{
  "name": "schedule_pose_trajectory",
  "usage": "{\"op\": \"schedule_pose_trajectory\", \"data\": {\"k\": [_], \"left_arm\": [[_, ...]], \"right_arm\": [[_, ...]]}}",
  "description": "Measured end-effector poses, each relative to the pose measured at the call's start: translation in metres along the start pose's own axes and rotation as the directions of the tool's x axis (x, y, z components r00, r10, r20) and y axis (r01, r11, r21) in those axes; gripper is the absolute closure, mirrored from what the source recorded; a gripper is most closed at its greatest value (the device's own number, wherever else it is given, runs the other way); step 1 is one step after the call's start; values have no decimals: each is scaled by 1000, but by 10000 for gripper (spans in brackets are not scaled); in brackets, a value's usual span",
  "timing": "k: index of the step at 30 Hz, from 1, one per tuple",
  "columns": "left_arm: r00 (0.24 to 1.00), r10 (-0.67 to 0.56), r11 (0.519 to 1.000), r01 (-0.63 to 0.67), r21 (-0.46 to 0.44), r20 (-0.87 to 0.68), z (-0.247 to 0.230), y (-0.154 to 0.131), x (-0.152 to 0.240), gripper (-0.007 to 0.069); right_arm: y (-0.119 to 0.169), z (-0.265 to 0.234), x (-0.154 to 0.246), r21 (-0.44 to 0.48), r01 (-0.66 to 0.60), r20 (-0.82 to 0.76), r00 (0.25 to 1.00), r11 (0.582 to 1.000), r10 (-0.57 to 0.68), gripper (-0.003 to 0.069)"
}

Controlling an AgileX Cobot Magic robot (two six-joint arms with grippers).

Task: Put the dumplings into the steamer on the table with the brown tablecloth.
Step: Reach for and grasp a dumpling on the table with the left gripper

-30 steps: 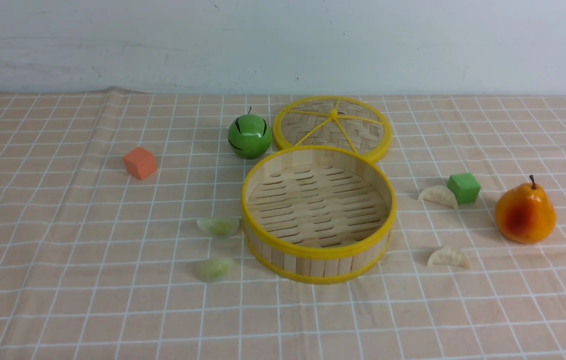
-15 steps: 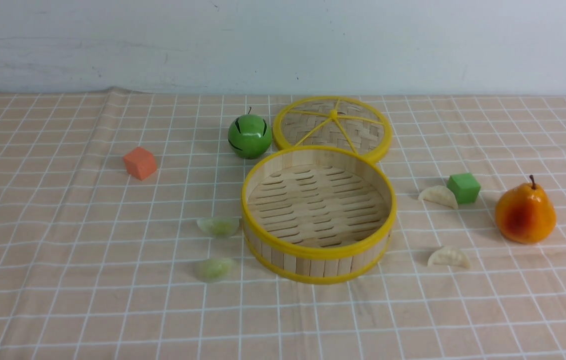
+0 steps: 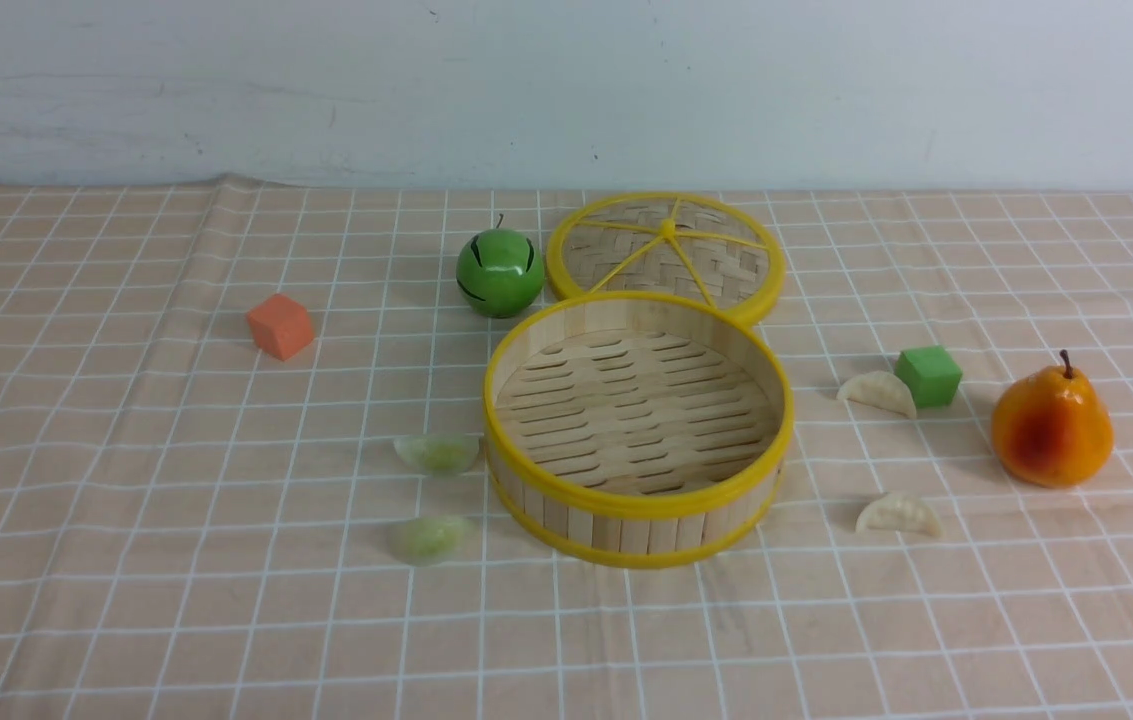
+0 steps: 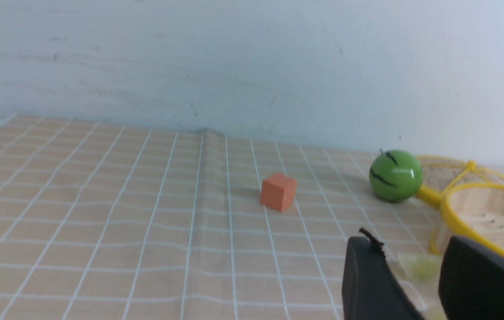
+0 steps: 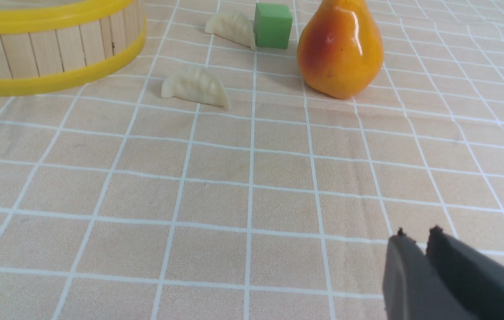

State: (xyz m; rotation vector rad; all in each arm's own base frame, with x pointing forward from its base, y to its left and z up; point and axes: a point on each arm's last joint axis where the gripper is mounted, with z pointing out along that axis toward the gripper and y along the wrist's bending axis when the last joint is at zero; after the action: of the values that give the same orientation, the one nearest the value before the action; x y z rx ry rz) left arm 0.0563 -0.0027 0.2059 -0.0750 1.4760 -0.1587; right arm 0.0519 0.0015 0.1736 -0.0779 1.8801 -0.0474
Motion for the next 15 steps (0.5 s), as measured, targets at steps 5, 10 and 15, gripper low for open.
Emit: {"op": "schedule_pose_trajectory", "data": {"k": [5,10,15], "left_arm": [[1000,0,1000,0,4,23,0,0,-2,387],[1000,0,1000,0,5,27,0,0,-2,387],[996,-1,1000,-2,29,90,0,-2,-9,387]], "right_arm": [[0,0,0,0,0,0,1000,1000,0,575],[0,0,0,0,0,0,1000,1000,0,570],[-1,0,-2,15,28,19,999,999,-29,564]]}}
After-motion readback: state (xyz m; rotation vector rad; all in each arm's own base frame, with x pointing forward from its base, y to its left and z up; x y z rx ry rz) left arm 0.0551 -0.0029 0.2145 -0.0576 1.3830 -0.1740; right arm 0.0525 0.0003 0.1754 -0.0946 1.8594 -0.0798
